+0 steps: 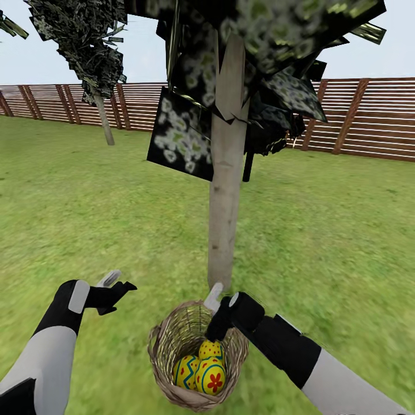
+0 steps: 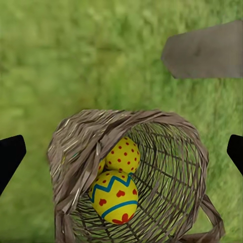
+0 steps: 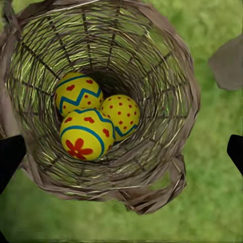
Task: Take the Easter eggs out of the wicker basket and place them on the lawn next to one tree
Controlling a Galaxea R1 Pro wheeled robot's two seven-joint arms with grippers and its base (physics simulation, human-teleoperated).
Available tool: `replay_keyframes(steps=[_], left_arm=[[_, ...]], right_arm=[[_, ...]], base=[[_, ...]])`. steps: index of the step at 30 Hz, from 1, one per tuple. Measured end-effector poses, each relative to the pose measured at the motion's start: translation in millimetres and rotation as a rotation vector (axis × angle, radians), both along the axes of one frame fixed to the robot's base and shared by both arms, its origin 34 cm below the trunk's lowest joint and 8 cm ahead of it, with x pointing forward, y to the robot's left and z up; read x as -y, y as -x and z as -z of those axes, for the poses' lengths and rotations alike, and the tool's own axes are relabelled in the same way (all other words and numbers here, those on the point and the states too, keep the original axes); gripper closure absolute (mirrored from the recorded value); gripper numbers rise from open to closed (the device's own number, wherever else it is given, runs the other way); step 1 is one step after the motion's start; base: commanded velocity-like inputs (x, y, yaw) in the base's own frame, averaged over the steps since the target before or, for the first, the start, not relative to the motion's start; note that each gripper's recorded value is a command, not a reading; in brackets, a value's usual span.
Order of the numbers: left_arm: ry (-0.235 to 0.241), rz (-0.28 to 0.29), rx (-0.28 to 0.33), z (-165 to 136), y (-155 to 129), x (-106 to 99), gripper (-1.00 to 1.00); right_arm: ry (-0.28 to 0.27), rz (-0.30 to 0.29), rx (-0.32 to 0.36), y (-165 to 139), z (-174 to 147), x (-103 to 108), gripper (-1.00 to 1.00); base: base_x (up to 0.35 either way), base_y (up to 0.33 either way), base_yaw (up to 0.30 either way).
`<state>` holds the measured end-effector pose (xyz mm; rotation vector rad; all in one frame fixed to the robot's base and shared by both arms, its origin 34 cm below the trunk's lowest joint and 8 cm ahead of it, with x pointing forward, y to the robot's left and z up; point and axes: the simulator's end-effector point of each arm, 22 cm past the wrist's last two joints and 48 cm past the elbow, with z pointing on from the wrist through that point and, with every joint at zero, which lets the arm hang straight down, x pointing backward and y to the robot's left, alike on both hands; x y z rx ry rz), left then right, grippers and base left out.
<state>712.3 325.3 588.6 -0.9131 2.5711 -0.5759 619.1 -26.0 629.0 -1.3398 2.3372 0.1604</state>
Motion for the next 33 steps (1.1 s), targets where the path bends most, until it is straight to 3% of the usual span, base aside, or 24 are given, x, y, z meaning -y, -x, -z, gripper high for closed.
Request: replay_keyframes(steps=[3, 6, 11, 19, 26, 33], left_arm=[[0.0, 0.002, 0.0, 0, 0, 1, -1.0], [0.0, 0.002, 0.0, 0, 0, 1, -1.0], [0.0, 0.003, -0.001, 6, 1, 2, -1.0], [0.001, 0.003, -0.001, 14, 2, 2, -1.0], [0.001, 0.005, -0.004, 25, 4, 3, -1.0], [0.0, 0.006, -0.005, 32, 6, 3, -1.0]], right_arm=[[0.011, -0.002, -0.107, 19, 28, -9, -1.0], [0.034, 0.003, -0.158, 29, 48, -7, -1.0], [0.044, 0.009, -0.189, 34, 65, -5, -1.0], [0.048, 0.029, -0.178, 30, 73, -2, -1.0], [-0.05, 0.222, -0.199, -14, 65, 23, -1.0], [0.004, 0.268, -0.29, -13, 93, 31, -1.0]], base=[[0.0, 0.0, 0.0], [0.0, 0.0, 0.0], [0.0, 0.0, 0.0], [0.0, 0.0, 0.0], [0.0, 0.0, 0.0], [0.0, 0.0, 0.0]])
